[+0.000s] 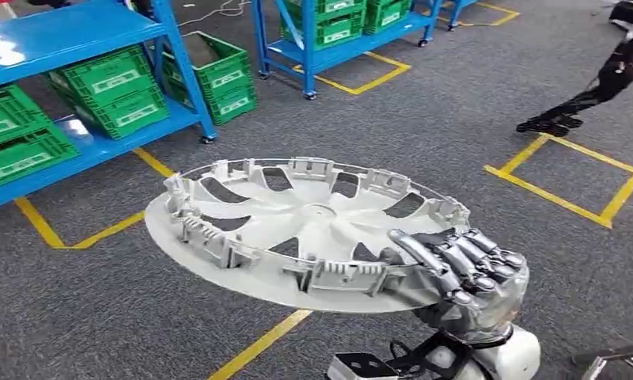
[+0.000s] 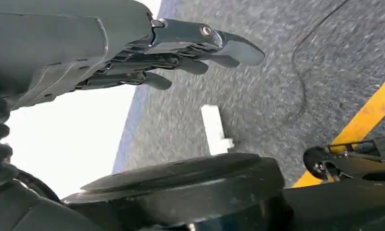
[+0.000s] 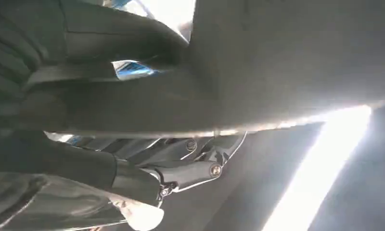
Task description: Take the parts from the cabinet and place them on the table.
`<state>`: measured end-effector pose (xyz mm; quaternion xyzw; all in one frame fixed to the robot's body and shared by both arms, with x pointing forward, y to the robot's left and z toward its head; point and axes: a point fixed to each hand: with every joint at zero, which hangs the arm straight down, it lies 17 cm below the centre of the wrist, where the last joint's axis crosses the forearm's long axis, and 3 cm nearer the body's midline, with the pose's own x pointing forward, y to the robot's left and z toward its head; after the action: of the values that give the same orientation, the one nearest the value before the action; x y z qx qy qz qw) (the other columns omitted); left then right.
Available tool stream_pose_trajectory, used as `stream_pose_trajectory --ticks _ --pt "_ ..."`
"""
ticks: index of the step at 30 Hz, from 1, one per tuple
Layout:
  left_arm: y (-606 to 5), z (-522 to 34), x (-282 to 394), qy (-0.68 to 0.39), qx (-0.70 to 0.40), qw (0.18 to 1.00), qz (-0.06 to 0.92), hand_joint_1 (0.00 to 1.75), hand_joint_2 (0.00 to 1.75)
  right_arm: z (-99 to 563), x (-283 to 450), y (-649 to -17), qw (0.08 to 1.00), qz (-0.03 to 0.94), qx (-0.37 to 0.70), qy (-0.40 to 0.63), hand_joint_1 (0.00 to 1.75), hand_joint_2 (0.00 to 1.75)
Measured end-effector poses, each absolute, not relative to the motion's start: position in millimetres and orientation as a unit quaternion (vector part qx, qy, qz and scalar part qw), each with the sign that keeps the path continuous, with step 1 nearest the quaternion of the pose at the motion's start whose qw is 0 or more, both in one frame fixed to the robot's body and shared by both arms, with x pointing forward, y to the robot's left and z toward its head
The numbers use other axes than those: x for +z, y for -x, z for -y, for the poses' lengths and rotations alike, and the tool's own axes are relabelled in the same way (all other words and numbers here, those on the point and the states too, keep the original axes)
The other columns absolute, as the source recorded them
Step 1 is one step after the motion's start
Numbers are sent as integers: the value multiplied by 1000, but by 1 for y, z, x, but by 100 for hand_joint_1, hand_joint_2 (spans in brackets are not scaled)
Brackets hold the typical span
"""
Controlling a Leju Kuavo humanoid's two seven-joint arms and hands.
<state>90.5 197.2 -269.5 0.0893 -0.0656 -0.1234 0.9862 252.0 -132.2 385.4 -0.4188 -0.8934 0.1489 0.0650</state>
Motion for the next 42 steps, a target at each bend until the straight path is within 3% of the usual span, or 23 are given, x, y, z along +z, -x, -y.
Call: stream_pose_trajectory --ticks 42 --pt "-113 -197 -265 -100 -195 972 86 0 175 204 407 -231 59 855 108 504 175 175"
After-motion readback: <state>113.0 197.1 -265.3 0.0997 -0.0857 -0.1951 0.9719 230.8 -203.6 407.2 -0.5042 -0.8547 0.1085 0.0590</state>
